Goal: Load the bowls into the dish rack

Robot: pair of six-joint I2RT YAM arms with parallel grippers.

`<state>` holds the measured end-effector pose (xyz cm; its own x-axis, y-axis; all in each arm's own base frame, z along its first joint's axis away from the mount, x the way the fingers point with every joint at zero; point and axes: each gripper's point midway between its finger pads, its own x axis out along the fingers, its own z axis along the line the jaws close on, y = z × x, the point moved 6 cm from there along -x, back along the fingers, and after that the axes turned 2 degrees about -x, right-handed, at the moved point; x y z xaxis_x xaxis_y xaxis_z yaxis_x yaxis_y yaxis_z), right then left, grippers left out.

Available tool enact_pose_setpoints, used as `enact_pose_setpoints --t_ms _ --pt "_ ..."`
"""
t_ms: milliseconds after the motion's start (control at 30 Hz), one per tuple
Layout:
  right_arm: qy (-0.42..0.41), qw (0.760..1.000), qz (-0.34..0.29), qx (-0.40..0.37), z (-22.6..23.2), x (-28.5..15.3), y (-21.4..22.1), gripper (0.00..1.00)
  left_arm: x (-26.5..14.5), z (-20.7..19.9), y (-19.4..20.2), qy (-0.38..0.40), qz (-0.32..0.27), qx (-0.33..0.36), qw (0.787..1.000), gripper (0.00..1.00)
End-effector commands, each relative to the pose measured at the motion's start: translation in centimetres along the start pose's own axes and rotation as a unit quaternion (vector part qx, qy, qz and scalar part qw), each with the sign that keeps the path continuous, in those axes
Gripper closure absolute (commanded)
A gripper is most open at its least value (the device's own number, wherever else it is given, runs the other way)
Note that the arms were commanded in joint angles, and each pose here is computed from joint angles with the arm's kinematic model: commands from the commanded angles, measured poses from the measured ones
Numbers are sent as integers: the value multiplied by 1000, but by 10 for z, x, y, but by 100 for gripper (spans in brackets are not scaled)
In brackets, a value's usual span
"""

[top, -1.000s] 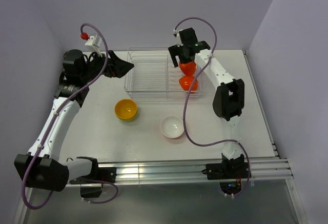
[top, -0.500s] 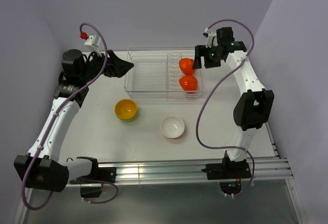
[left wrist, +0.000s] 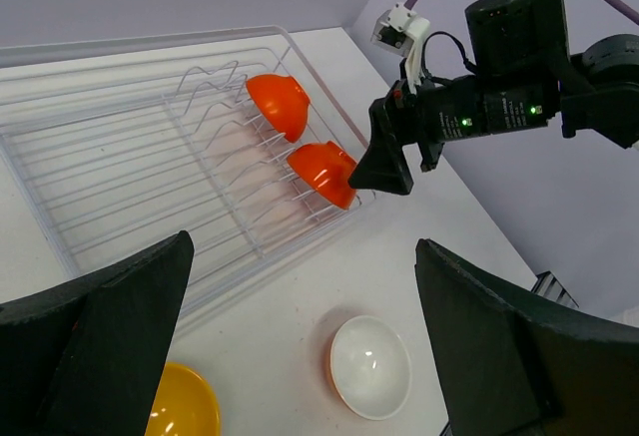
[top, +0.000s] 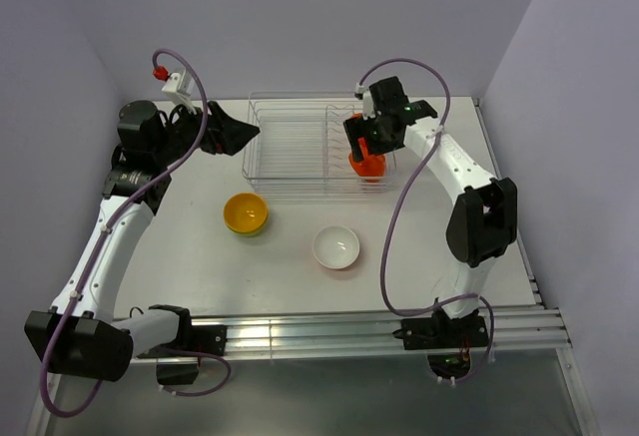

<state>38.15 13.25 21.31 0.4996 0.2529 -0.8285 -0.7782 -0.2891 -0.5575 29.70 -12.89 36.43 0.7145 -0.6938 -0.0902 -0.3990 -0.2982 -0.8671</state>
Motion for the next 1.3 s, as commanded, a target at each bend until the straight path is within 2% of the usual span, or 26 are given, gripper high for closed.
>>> enact_pose_setpoints --t_ms 0,233,1000,1267 --pt "72 996 -35 -25 -3 -3 -18 8 -5 -6 -7 8 -15 19 1000 1" --pt "116 992 -24 -43 6 7 -19 7 -4 -3 -4 6 -7 18 1000 1" --pt "143 988 14 -61 19 47 -10 6 -4 0 2 1 -2 11 1000 1" --pt "147 987 11 -62 20 50 -10 9 -4 1 3 1 -1 12 1000 1"
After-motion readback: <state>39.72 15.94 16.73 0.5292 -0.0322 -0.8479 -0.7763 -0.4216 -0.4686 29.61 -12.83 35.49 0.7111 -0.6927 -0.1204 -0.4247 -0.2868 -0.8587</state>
